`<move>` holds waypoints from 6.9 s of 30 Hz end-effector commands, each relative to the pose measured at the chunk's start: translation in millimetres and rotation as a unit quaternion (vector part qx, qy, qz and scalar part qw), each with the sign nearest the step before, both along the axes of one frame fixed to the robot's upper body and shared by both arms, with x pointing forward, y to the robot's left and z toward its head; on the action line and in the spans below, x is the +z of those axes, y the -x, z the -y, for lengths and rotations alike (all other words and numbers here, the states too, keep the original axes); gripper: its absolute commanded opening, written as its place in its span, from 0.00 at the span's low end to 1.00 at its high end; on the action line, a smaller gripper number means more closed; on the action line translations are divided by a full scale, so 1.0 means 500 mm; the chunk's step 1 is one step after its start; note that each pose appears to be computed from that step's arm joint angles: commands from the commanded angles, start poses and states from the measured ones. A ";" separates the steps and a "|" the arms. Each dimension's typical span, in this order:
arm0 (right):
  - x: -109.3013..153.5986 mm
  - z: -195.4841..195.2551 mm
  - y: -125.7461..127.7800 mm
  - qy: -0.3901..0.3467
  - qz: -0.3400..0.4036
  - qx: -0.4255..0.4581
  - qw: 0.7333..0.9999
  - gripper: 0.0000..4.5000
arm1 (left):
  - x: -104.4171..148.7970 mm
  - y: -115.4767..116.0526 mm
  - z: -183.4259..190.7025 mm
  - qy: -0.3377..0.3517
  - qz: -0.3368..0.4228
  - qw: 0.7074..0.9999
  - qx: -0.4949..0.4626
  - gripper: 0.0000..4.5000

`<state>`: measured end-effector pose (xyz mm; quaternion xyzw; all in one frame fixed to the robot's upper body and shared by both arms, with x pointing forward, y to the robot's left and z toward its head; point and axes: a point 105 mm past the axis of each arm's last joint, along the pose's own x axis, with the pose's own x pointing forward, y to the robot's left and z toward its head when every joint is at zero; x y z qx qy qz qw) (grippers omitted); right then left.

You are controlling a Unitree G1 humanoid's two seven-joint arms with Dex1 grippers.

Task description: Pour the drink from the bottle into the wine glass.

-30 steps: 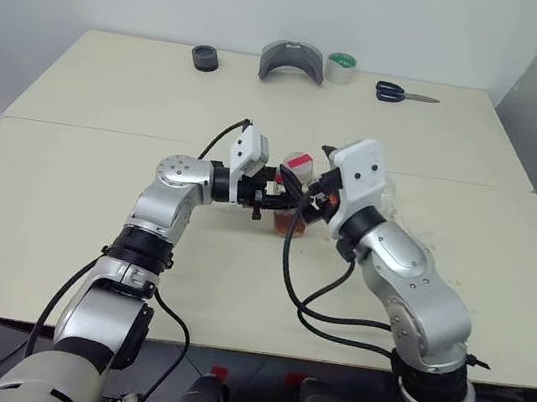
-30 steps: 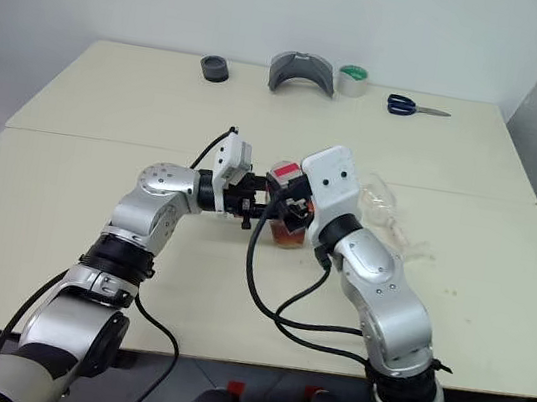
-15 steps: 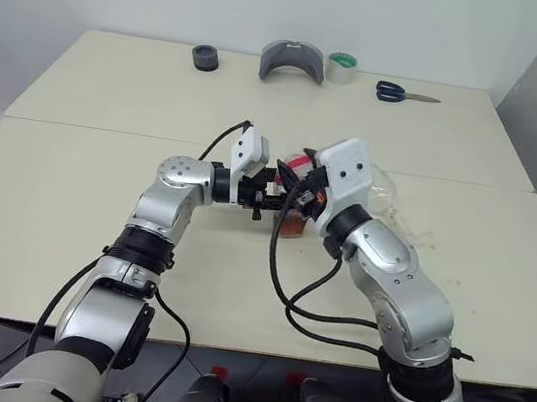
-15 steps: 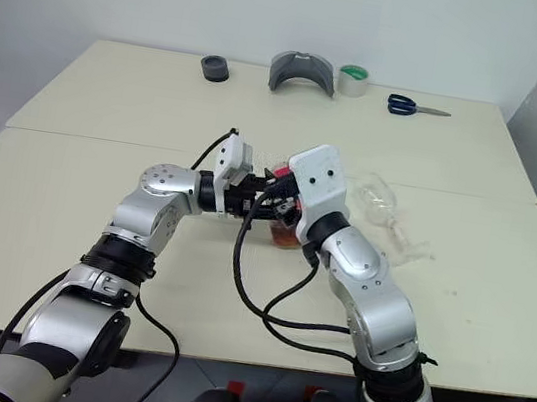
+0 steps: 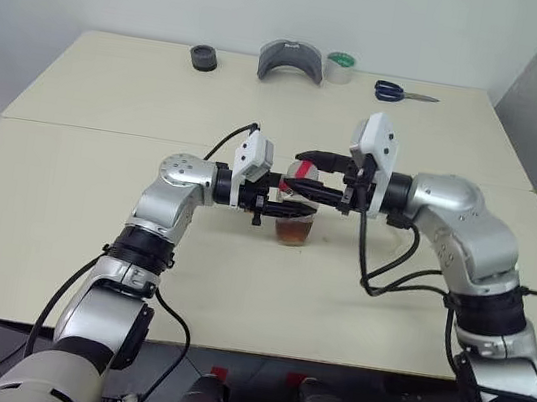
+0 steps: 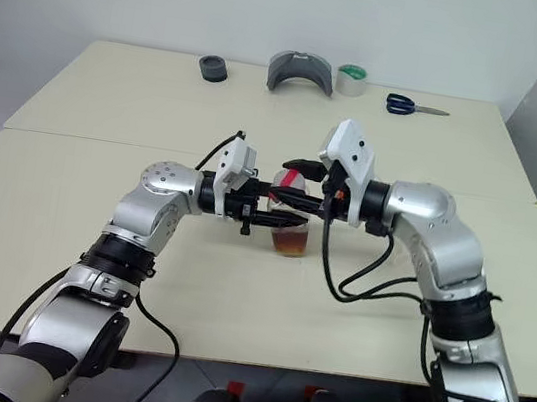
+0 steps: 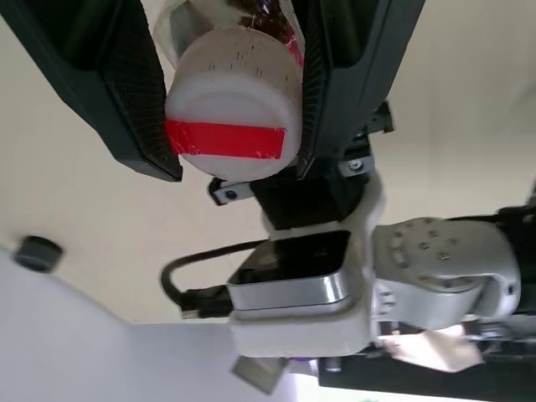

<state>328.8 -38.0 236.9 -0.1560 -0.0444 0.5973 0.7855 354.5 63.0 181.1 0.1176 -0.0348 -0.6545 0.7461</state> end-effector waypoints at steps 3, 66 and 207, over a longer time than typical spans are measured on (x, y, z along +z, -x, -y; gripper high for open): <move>0.009 0.015 -0.012 -0.023 0.002 -0.020 1.000 0.65 | 0.047 0.004 -0.013 0.022 0.036 0.999 0.003 0.40; 0.048 -0.030 0.029 -0.086 0.082 -0.137 0.983 1.00 | 0.045 0.003 -0.023 0.017 0.022 1.000 -0.001 0.40; -0.203 0.304 0.090 0.126 0.011 -0.464 0.877 1.00 | 0.053 -0.049 -0.143 0.060 0.027 0.979 0.192 0.40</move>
